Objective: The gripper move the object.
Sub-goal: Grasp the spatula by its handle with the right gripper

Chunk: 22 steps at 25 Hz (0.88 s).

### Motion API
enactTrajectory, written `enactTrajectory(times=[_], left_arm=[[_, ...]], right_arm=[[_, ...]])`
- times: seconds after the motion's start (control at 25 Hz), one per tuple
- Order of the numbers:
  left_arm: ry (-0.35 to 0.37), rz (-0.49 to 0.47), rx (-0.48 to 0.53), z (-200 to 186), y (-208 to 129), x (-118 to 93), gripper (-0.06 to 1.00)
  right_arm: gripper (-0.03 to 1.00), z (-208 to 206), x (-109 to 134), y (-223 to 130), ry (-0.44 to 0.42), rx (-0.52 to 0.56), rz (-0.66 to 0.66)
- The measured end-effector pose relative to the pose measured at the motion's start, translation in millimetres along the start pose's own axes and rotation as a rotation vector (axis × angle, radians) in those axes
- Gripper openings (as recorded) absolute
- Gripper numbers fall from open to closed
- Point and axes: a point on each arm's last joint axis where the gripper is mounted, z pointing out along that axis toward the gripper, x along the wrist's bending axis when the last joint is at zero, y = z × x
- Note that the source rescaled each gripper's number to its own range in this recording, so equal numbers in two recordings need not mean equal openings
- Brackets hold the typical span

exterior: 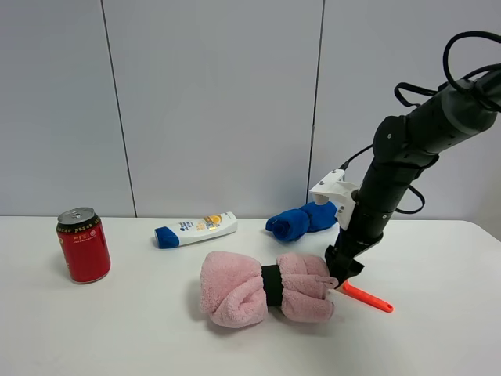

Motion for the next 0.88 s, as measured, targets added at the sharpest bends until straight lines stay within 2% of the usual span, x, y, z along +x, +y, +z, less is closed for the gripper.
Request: enactTrajectory(times=[0.56, 0.72, 0.88], left_arm=[[0.0, 0.0, 0.0, 0.0, 0.0, 0.0, 1.0], [0.0, 0.0, 0.0, 0.0, 0.0, 0.0, 1.0], [0.0, 0.0, 0.0, 0.0, 0.0, 0.0, 1.0]], right_arm=[[0.89, 15.3, 2.4, -2.9, 0.024, 0.002, 0.032], [0.78, 17.5, 2.7, -3.3, 0.027, 0.002, 0.036], [0.62, 17.9, 3.1, -3.1, 0.029, 0.001, 0.038]])
